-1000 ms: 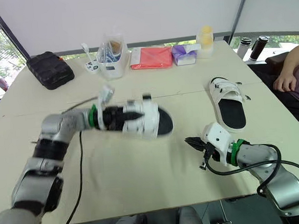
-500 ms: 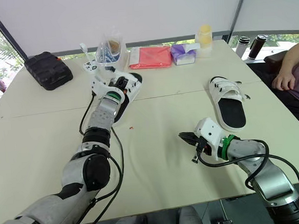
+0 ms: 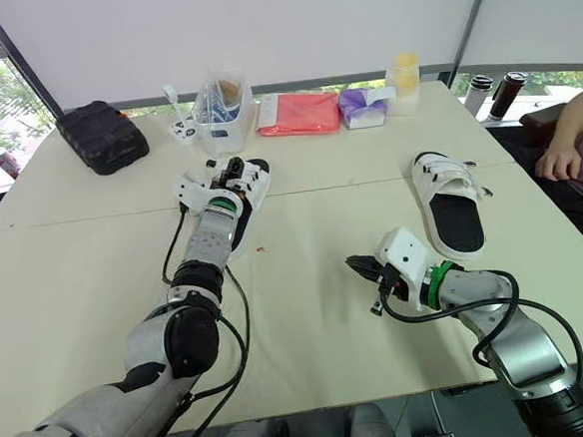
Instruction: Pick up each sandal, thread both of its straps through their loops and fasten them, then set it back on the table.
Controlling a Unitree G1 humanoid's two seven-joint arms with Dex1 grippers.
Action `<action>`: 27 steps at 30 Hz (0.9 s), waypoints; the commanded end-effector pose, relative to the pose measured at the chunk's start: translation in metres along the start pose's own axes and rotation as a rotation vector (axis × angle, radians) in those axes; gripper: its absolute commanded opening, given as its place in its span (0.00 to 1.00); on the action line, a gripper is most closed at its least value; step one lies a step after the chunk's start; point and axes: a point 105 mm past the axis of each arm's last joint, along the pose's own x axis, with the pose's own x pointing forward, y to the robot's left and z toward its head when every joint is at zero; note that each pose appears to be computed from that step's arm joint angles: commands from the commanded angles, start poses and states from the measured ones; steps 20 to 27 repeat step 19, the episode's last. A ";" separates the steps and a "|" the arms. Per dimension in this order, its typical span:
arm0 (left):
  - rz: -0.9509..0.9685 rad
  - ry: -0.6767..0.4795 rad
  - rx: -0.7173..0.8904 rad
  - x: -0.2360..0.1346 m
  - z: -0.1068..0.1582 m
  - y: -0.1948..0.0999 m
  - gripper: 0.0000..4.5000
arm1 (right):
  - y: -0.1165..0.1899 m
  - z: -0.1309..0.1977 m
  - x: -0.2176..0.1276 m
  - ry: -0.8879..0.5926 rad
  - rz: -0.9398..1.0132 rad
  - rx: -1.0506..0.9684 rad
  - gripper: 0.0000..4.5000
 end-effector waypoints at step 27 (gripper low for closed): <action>-0.304 0.382 1.103 -0.165 0.059 -0.009 0.97 | -0.006 -0.001 -0.001 -0.089 0.003 0.112 0.00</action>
